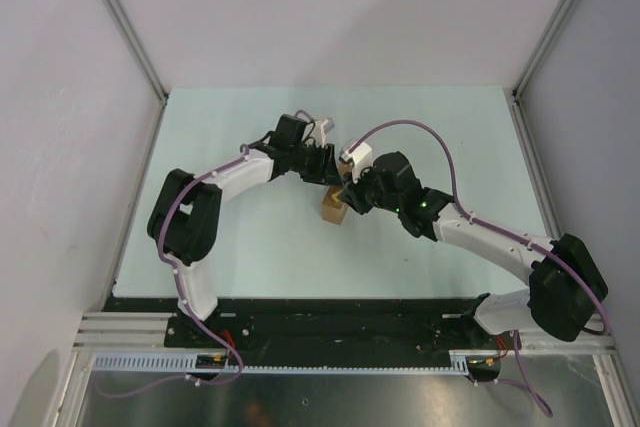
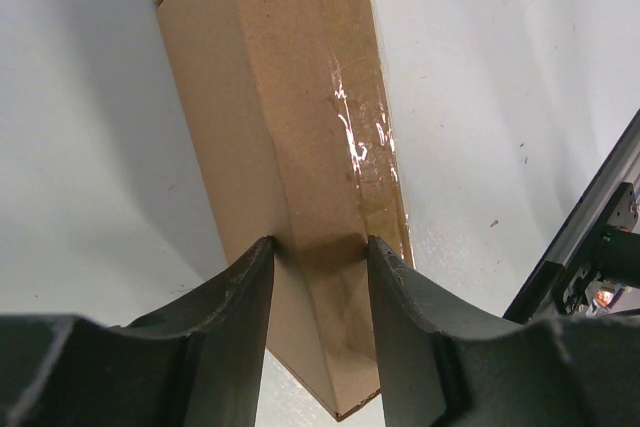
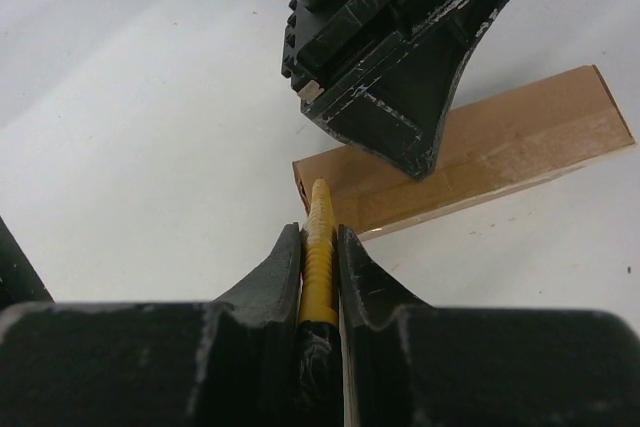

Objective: Unpack the express box

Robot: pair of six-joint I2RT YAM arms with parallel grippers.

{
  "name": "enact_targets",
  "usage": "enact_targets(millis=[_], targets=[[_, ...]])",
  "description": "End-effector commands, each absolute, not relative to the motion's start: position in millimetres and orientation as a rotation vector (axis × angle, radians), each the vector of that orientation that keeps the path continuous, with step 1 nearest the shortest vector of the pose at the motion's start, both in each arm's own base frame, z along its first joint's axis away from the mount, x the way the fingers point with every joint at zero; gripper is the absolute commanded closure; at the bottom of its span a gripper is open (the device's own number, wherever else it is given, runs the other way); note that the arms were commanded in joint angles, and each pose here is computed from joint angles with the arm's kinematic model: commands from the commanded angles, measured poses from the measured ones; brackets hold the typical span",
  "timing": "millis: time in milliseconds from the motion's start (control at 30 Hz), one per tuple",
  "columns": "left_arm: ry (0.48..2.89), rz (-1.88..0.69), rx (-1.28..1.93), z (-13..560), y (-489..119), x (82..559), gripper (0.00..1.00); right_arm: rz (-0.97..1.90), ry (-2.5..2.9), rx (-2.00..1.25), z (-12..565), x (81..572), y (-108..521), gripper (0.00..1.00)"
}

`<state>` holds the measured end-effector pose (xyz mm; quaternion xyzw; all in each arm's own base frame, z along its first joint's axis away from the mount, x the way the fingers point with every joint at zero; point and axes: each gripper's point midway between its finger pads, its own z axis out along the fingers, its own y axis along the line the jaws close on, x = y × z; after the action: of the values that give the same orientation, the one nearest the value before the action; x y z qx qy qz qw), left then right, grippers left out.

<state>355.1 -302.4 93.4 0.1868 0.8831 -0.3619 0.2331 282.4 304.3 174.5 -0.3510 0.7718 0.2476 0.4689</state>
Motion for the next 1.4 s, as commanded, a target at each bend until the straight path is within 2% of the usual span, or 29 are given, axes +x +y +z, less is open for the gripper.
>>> enact_targets(millis=[0, 267, 1000, 1367], targets=[[2.595, -0.883, 0.527, 44.9, -280.1, 332.9, 0.54, 0.674, 1.831, -0.845, 199.4, 278.1, 312.5, 1.0], [2.603, -0.883, 0.526, 41.7, -279.7, 333.1, 0.55, 0.664, 1.81, -0.84, 206.5, 277.7, 310.5, 1.0], [2.613, -0.883, 0.526, 37.5, -276.8, 332.2, 0.55, 0.62, 1.871, -0.889, 179.5, 277.0, 313.7, 1.0], [2.614, -0.885, 0.524, 37.1, -276.4, 332.4, 0.55, 0.594, 1.843, -0.873, 188.4, 280.4, 310.6, 1.0]])
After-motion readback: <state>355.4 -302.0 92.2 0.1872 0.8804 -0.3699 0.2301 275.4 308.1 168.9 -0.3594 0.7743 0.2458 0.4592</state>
